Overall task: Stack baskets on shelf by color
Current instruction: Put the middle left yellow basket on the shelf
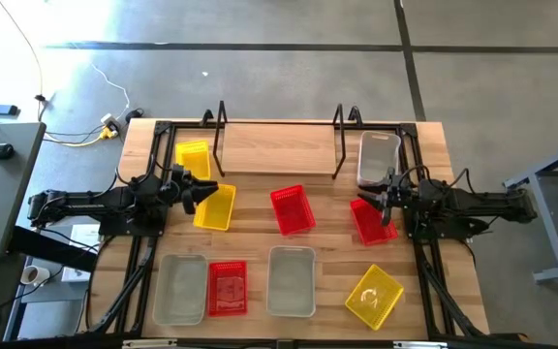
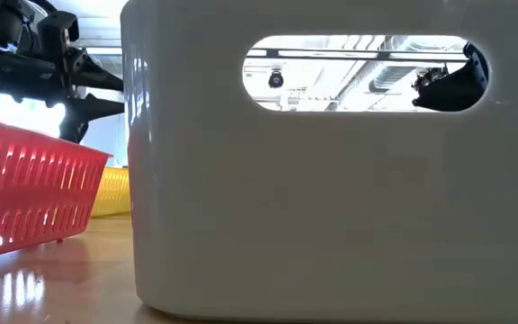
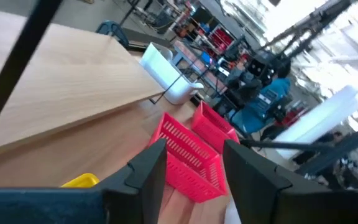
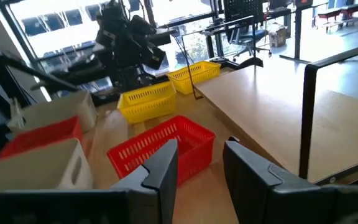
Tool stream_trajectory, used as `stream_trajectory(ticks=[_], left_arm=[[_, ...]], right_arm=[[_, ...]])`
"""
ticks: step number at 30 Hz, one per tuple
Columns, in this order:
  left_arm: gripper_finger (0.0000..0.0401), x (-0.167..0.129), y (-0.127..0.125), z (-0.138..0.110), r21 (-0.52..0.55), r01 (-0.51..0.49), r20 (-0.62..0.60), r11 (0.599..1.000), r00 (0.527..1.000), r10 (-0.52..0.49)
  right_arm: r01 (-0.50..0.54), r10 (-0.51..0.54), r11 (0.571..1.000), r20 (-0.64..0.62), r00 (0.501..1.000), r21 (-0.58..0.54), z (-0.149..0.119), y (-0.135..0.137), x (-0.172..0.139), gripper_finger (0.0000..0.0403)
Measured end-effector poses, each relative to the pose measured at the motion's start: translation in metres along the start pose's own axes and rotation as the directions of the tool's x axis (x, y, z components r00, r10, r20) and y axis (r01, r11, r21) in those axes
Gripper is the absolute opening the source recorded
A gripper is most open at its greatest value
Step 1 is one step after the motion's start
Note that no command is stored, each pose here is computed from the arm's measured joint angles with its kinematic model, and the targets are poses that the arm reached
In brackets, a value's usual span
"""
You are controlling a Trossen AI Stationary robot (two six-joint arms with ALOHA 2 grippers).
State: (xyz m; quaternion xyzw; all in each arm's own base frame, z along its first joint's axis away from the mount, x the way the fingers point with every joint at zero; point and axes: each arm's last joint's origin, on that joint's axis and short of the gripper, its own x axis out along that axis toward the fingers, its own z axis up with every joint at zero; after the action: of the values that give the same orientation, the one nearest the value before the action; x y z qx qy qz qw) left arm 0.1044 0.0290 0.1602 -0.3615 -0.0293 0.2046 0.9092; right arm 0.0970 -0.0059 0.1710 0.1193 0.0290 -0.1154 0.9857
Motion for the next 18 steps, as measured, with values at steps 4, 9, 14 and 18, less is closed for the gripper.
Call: stream_trajectory(ticks=[4,9,14,18], left_arm=[[0.0170,0.000,-0.002,0.003,-0.074,0.009,0.015,0.997,1.000,-0.008],[0.0167,-0.002,-0.015,0.016,-0.077,0.124,0.134,0.989,0.985,-0.113],[0.0158,-0.008,-0.036,0.040,0.014,0.160,0.150,0.987,0.976,-0.160],[0.0157,-0.012,-0.054,0.059,0.123,0.137,0.091,0.983,0.985,-0.149]], right_arm=[[0.003,-0.004,0.992,0.008,1.000,0.124,0.001,0.000,0.000,0.0114],[0.002,-0.004,0.984,0.010,1.000,0.178,0.001,0.000,0.000,0.0114],[0.000,-0.004,0.956,0.011,1.000,0.294,0.001,0.000,0.000,0.0114],[0.015,-0.020,0.957,0.015,1.000,0.291,0.001,0.000,0.000,0.0114]])
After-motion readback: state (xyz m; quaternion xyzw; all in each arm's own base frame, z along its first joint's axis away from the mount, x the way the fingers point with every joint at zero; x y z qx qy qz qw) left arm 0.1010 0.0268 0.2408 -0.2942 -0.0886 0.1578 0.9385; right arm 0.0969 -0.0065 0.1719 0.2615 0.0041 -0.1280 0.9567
